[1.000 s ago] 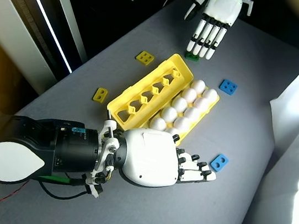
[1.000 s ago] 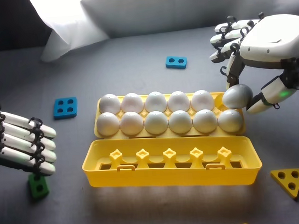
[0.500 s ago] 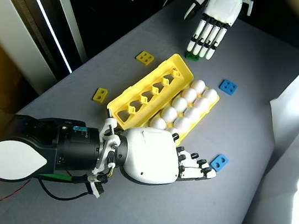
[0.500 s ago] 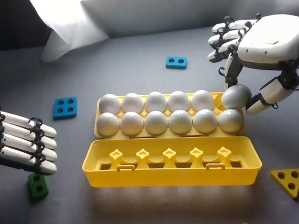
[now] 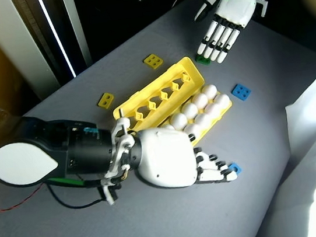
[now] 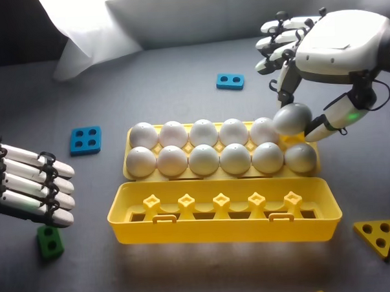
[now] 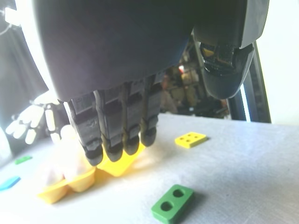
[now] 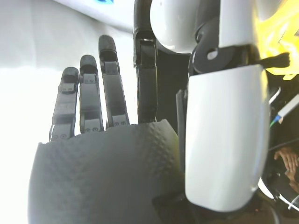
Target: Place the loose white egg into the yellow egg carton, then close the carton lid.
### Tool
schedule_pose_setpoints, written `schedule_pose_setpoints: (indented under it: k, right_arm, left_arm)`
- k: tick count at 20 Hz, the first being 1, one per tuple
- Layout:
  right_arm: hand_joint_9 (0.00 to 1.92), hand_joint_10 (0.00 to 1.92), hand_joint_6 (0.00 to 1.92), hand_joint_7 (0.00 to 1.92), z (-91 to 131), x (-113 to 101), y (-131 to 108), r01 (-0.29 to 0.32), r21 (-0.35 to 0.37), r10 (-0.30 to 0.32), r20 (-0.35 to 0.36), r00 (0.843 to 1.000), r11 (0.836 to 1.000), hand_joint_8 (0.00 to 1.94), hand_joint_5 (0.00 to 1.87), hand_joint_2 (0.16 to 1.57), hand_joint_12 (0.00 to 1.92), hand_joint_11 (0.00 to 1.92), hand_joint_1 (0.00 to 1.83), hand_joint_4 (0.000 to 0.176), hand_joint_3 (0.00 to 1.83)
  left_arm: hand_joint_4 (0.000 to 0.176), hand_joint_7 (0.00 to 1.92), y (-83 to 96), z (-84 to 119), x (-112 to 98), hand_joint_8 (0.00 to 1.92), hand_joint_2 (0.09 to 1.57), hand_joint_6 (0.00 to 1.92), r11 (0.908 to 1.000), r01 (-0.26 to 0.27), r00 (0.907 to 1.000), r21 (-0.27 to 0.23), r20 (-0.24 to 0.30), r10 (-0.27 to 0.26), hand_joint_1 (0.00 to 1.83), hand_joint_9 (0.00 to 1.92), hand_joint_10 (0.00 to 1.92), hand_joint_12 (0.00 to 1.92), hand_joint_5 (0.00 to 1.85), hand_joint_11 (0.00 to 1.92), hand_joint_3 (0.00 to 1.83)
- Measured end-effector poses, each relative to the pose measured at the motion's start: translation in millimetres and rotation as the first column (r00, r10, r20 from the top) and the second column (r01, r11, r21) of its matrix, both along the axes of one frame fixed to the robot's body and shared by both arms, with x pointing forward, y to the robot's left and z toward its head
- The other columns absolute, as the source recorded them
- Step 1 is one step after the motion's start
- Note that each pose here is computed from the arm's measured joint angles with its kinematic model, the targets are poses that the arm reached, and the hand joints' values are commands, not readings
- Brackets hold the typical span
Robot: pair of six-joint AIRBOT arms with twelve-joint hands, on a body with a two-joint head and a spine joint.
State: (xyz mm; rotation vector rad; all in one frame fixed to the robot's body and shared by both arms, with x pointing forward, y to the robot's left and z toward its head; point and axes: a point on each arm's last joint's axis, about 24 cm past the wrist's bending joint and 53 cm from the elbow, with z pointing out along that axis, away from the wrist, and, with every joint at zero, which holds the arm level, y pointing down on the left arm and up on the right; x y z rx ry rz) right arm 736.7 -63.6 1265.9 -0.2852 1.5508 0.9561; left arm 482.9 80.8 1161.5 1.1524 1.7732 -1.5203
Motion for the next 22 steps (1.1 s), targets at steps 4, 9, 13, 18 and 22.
schedule_pose_setpoints:
  k: [4,9,13,18,22]
  right_arm:
    - [0.14,0.00,0.73,0.40,-1,0,3,-0.004,0.000,0.004,-0.002,1.000,1.000,0.00,1.13,1.05,0.00,0.00,1.08,0.140,0.00]
    - [0.15,0.00,0.78,0.41,-3,0,2,-0.003,-0.009,0.003,0.002,1.000,1.000,0.00,1.10,1.06,0.00,0.00,1.06,0.176,0.00]
    - [0.16,0.00,0.78,0.43,-3,-1,3,-0.004,-0.011,0.004,0.004,1.000,1.000,0.00,1.10,1.06,0.00,0.00,1.06,0.176,0.00]
    - [0.01,0.00,0.13,0.24,-6,-2,4,-0.008,-0.018,0.008,0.007,1.000,1.000,0.01,0.92,0.93,0.00,0.00,0.89,0.155,0.00]
    - [0.00,0.00,0.00,0.13,-13,-1,2,-0.004,-0.037,0.004,0.003,1.000,0.999,0.00,0.81,0.84,0.00,0.00,0.76,0.155,0.00]
  left_arm:
    - [0.000,0.17,0.0,0,0,0.00,1.31,0.00,1.0000,0.000,1.0000,0.000,-0.002,0.000,0.00,0.12,0.00,0.01,0.17,0.01,0.00]
    - [0.000,0.15,0.0,0,0,0.01,1.32,0.01,1.0000,0.000,1.0000,0.001,-0.002,0.000,0.00,0.11,0.01,0.01,0.17,0.01,0.00]
    - [0.000,0.18,0.1,0,0,0.01,1.30,0.01,1.0000,0.000,1.0000,0.001,-0.002,0.000,0.00,0.14,0.01,0.02,0.19,0.03,0.00]
    - [0.000,0.16,0.1,0,0,0.00,1.32,0.01,1.0000,0.000,1.0000,0.001,-0.001,0.000,0.00,0.11,0.01,0.00,0.19,0.01,0.00]
    - [0.000,0.19,0.1,0,0,0.00,1.32,0.00,1.0000,0.000,1.0000,0.002,-0.002,0.000,0.00,0.15,0.00,0.02,0.20,0.03,0.00]
